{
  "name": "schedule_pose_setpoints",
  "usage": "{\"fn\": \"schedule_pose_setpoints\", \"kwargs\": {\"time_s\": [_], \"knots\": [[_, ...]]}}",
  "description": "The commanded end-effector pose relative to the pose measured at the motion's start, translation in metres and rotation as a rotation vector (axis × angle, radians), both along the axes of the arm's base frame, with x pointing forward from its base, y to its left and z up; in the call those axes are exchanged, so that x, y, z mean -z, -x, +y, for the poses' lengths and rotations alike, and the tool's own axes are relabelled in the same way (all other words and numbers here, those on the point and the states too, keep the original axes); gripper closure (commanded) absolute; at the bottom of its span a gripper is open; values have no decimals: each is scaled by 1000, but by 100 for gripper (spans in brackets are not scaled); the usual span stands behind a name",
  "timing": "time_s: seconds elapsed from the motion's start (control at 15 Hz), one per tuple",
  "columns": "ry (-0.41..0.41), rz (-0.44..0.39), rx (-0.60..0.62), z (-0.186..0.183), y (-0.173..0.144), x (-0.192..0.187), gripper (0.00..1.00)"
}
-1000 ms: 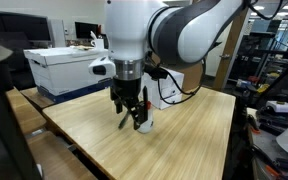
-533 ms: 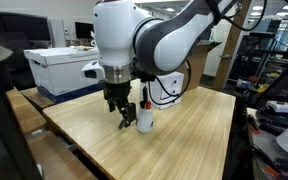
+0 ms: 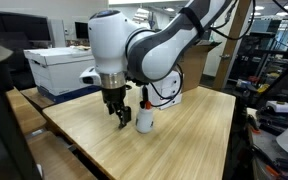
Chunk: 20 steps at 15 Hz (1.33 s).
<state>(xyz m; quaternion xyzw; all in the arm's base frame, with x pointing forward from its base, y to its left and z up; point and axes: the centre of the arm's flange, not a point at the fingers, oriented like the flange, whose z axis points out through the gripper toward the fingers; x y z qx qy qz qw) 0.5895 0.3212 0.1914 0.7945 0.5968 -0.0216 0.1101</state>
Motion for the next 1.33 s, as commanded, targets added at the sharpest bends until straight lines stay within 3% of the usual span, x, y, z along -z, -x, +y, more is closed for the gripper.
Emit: {"fn": "schedule_pose_setpoints", "kwargs": {"time_s": [0.0,0.4,0.6,0.87,0.93,1.27], "knots": [[35,-8,-10,4,-3,6,41],[68,-11,-33,5,0,11,74],[95,-17,-60,4,2,13,47],[122,-21,-91,6,3,18,36],[125,-22,-95,7,4,19,36],[139,-23,-110,10,7,22,61]]}}
